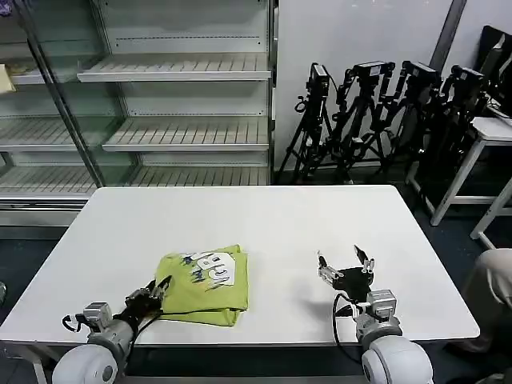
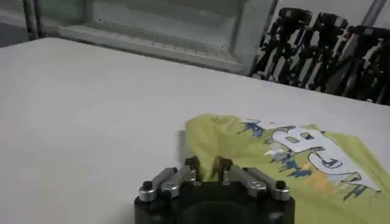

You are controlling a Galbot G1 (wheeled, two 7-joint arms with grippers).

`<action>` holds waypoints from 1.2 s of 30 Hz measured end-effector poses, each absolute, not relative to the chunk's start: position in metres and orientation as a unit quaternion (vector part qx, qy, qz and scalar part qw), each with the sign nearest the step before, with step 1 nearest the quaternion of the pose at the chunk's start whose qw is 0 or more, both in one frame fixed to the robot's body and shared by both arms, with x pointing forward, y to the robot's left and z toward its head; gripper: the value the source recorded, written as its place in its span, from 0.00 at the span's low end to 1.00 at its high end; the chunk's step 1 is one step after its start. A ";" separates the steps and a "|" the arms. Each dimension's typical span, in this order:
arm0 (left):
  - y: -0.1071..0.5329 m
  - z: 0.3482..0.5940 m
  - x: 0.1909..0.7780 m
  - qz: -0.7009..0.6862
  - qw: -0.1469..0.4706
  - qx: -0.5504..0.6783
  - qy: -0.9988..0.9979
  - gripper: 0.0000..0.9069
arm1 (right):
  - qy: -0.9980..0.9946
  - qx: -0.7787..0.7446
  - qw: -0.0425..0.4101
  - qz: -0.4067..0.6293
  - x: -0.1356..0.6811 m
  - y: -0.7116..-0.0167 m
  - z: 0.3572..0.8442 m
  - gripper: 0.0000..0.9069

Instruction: Fold and organize the clothes.

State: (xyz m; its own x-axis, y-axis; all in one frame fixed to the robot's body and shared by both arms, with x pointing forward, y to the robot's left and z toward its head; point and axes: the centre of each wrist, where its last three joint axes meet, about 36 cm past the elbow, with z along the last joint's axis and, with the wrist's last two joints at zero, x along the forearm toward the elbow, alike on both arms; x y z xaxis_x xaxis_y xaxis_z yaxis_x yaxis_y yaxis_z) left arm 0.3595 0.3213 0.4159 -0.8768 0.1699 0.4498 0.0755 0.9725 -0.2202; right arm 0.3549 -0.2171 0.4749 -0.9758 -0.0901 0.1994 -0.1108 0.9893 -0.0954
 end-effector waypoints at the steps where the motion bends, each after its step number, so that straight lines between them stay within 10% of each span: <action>1: 0.322 0.416 0.359 0.099 0.241 -0.064 -0.963 0.01 | -0.993 0.051 0.098 0.053 0.355 -0.217 0.475 1.00; 19: 0.362 0.443 0.373 0.012 0.229 -0.055 -0.972 0.01 | -0.993 0.058 0.092 0.054 0.351 -0.212 0.478 1.00; 36: 0.521 0.575 0.416 -0.371 0.216 0.058 -0.901 0.01 | -0.993 0.054 0.079 0.068 0.357 -0.216 0.472 1.00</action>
State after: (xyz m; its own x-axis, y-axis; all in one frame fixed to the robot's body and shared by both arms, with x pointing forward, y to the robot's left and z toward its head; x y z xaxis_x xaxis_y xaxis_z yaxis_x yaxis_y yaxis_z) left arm 0.4156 0.5212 0.5745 -0.9000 -0.2645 0.3466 0.0560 0.7183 0.6935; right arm 0.3574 -0.2164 0.4718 -0.9817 -0.0971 0.1641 -0.1186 0.9848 -0.1267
